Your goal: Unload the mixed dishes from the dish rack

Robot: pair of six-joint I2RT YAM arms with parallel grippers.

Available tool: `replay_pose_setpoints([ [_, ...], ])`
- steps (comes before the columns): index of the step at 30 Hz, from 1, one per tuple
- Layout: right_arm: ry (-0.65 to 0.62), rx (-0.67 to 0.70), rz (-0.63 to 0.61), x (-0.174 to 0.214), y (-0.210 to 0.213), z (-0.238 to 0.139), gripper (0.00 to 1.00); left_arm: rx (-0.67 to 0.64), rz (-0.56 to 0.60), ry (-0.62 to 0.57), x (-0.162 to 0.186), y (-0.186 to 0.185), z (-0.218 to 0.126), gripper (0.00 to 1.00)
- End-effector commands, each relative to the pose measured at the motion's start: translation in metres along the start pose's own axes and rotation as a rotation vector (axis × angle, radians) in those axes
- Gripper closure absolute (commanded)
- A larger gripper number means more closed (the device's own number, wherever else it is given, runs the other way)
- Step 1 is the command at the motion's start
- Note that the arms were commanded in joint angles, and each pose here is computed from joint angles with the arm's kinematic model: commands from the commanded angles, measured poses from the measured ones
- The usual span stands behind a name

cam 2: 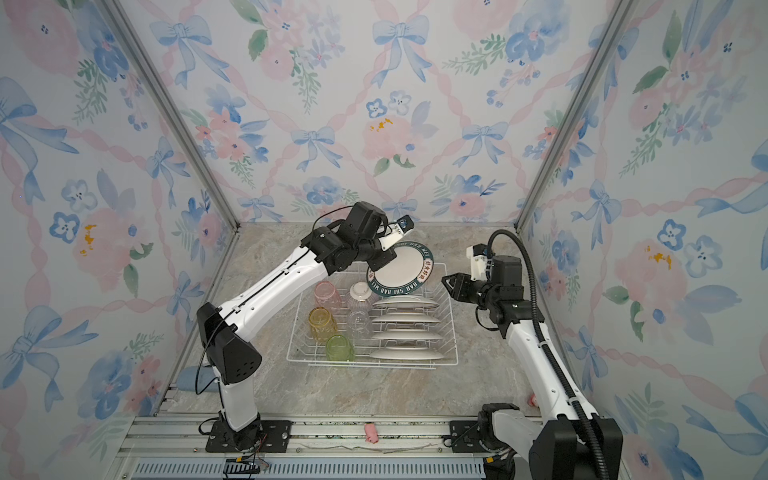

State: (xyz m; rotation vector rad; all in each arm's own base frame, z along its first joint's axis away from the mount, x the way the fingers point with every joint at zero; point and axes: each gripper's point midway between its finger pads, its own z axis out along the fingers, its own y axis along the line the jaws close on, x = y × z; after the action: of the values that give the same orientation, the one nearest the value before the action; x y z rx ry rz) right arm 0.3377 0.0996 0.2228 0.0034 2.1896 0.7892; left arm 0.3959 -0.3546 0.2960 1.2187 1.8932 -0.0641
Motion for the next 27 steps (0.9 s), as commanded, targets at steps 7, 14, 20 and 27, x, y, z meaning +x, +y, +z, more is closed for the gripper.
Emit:
replay_pose_setpoints([
  [7, -0.016, -0.124, -0.054, -0.009, 0.006, 0.021, 0.65, 0.002, -0.026, 0.012, 0.012, 0.01, 0.021, 1.0],
  [14, 0.005, -0.217, -0.046, -0.009, 0.007, 0.044, 0.64, 0.014, -0.046, 0.024, 0.022, 0.018, 0.026, 1.0],
  [20, 0.016, -0.251, -0.066, -0.014, 0.008, 0.057, 0.63, 0.026, -0.057, 0.033, 0.031, 0.022, 0.031, 1.0],
  [27, 0.021, -0.258, -0.083, -0.02, 0.006, 0.07, 0.61, 0.042, -0.077, 0.037, 0.041, 0.028, 0.036, 1.0],
])
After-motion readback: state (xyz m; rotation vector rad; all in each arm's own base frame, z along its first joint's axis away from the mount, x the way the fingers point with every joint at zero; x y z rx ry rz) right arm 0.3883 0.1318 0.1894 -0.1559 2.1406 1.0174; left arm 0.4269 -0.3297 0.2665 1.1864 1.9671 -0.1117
